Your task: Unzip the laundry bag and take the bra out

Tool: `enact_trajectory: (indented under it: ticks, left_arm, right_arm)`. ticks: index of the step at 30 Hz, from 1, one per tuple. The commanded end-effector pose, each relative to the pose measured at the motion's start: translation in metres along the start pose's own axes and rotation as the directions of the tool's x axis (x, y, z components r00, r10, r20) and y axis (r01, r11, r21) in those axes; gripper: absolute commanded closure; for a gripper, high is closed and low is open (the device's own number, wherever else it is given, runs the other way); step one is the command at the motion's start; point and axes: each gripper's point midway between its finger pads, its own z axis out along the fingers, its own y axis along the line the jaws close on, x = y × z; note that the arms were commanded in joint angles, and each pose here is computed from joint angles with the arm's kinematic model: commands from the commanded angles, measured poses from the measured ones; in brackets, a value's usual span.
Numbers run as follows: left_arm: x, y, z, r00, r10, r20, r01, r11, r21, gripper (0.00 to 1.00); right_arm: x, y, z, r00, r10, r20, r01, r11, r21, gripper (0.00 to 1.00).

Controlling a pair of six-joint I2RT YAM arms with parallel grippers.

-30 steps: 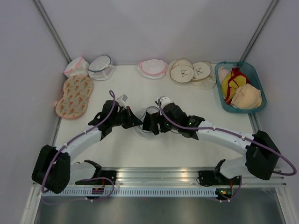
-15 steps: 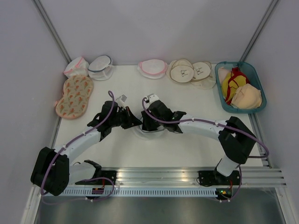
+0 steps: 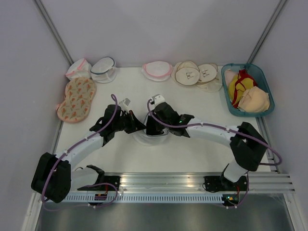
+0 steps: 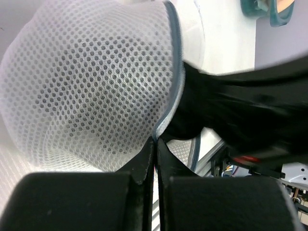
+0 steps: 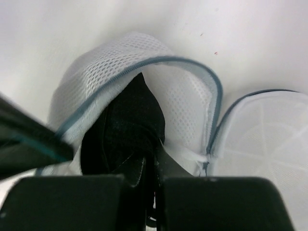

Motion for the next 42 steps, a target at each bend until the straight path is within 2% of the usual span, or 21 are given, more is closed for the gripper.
enact_trajectory:
  ticks: [1,6,9,10,11,13,14,19,20,23,25,26,28,29,31,36,38,40,42]
  left_arm:
    - [-0.008,-0.005,-0.004,0.999,-0.01,0.04,0.009,1.0,0.014,0.98]
    - [-0.01,-0.003,-0.002,0.999,-0.011,0.04,0.011,1.0,0.005,0.98]
    - [-0.008,-0.001,0.001,1.0,-0.016,0.026,0.016,1.0,0.004,0.98]
    - [-0.008,-0.002,0.001,1.0,-0.018,0.021,0.018,1.0,0.007,0.98]
    - [-0.007,-0.002,0.001,1.0,-0.019,0.016,0.019,1.0,0.007,0.98]
    - [-0.005,-0.002,0.002,1.0,-0.023,0.009,0.023,1.0,0.009,0.98]
    - [-0.005,-0.002,0.002,1.0,-0.023,0.008,0.023,1.0,0.01,0.98]
    - [-0.004,-0.006,-0.001,1.0,-0.017,0.003,0.017,0.999,0.029,0.98]
    - [-0.005,-0.007,-0.001,1.0,-0.014,0.003,0.014,0.999,0.033,0.98]
    - [0.0,-0.008,-0.004,1.0,-0.024,-0.018,0.025,0.999,0.031,0.98]
    - [-0.001,-0.012,-0.005,1.0,-0.021,-0.022,0.022,0.999,0.043,0.98]
    - [-0.001,-0.012,-0.005,0.999,-0.023,-0.023,0.024,0.999,0.044,0.98]
    - [-0.001,-0.015,-0.006,0.999,-0.025,-0.032,0.027,0.998,0.053,0.98]
    - [-0.001,-0.017,-0.007,0.999,-0.024,-0.034,0.026,0.998,0.059,0.98]
    - [-0.001,-0.02,-0.008,0.999,-0.029,-0.042,0.032,0.997,0.067,0.98]
    - [-0.003,-0.028,-0.012,0.999,-0.024,-0.046,0.028,0.996,0.086,0.98]
    - [-0.005,-0.029,-0.012,0.999,-0.021,-0.04,0.024,0.996,0.081,0.98]
    - [-0.007,-0.031,-0.013,0.999,-0.02,-0.038,0.023,0.996,0.081,0.98]
    - [-0.007,-0.031,-0.014,0.999,-0.019,-0.037,0.022,0.996,0.082,0.98]
  right_arm:
    - [-0.066,-0.001,-0.07,0.975,0.049,0.218,-0.044,0.999,-0.031,1.0]
    - [-0.082,-0.027,-0.131,0.956,0.097,0.278,-0.098,0.995,-0.012,1.0]
    - [-0.101,-0.068,-0.168,0.919,0.136,0.369,-0.194,0.973,0.125,1.0]
    - [-0.103,-0.081,-0.178,0.906,0.155,0.393,-0.236,0.958,0.165,1.0]
    - [-0.107,-0.11,-0.188,0.886,0.161,0.435,-0.298,0.917,0.267,1.0]
    - [-0.115,-0.139,-0.202,0.851,0.205,0.484,-0.394,0.858,0.33,1.0]
    - [-0.118,-0.172,-0.214,0.818,0.217,0.533,-0.469,0.788,0.399,0.99]
    - [-0.138,-0.252,-0.254,0.67,0.221,0.709,-0.682,0.56,0.47,0.99]
    - [-0.135,-0.278,-0.266,0.632,0.219,0.744,-0.733,0.481,0.481,0.99]
    - [-0.13,-0.335,-0.287,0.571,0.171,0.803,-0.808,0.29,0.513,1.0]
    - [-0.128,-0.365,-0.284,0.545,0.168,0.822,-0.834,0.212,0.51,1.0]
    - [-0.12,-0.39,-0.293,0.521,0.15,0.84,-0.853,0.138,0.504,1.0]
    - [-0.117,-0.419,-0.28,0.502,0.164,0.849,-0.865,0.076,0.496,1.0]
    - [-0.106,-0.444,-0.292,0.485,0.14,0.863,-0.872,-0.001,0.49,0.99]
    - [-0.102,-0.474,-0.286,0.47,0.119,0.875,-0.875,-0.071,0.48,1.0]
    - [-0.104,-0.526,-0.255,0.496,0.095,0.863,-0.851,-0.144,0.505,0.99]
    - [-0.111,-0.537,-0.238,0.517,0.113,0.849,-0.843,-0.107,0.528,0.99]
    - [-0.12,-0.55,-0.218,0.504,0.127,0.854,-0.854,-0.078,0.515,1.0]
    - [-0.12,-0.56,-0.2,0.515,0.134,0.847,-0.848,-0.066,0.526,0.99]
